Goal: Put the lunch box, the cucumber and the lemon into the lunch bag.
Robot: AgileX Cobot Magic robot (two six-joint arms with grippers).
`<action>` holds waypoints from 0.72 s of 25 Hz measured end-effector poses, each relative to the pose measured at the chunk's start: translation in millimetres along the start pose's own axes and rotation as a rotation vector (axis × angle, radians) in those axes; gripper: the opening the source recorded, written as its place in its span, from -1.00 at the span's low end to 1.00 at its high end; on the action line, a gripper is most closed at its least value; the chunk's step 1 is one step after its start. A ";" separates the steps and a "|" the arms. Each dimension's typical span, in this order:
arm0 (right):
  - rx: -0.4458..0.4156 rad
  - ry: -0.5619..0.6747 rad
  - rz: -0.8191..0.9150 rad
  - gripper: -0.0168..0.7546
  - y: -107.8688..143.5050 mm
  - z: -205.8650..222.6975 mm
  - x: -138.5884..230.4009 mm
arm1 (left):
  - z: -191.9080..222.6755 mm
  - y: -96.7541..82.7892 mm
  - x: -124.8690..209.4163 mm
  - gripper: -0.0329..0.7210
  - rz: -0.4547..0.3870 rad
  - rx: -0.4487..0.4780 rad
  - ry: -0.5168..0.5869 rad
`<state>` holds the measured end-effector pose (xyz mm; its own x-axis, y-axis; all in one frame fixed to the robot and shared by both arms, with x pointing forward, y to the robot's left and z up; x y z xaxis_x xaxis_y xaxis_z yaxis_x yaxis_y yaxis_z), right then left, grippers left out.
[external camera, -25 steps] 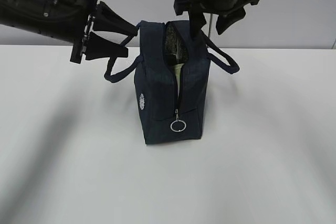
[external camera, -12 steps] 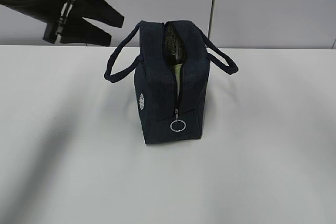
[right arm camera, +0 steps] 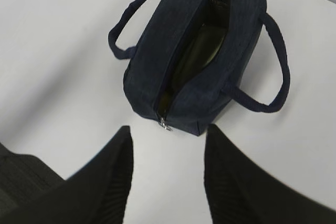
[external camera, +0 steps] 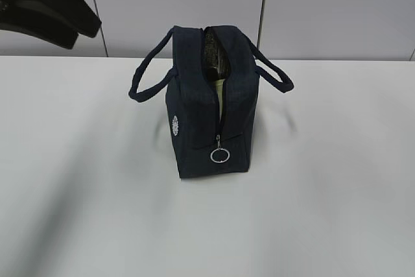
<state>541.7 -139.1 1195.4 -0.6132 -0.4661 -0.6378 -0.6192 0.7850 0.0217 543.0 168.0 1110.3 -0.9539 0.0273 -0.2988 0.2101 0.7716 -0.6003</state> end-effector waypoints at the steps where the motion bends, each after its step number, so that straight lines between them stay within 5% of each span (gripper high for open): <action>1: -0.004 -0.002 -0.022 -0.09 2.9 -7.0 6.1 | -5.5 -4.2 3.1 -0.03 0.009 -0.009 -0.011; 10: -0.083 -0.116 -0.222 -0.09 35.5 -37.4 86.9 | -35.7 -36.7 28.4 -0.04 0.089 -0.011 -0.061; 18: -0.189 -0.287 -0.356 -0.10 61.3 -12.0 154.5 | -40.5 -42.3 32.9 -0.04 0.071 -0.002 -0.069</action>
<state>403.1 -167.9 1107.5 -0.2039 -0.5397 -0.8168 -0.8600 0.4975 -0.1139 494.0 162.1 1156.0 -0.9194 0.0383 -0.3914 0.2765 0.7707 -0.5741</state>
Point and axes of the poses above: a point on each arm's last joint axis where the gripper is mounted, z pointing out along that axis toward the gripper, y along the wrist's bending axis when the last joint is at zero, x = y × z, the point moved 3 cm from there along z, pointing out along that axis toward the gripper, and after that the axes turned 9 degrees about -z, right-handed, at the moved point
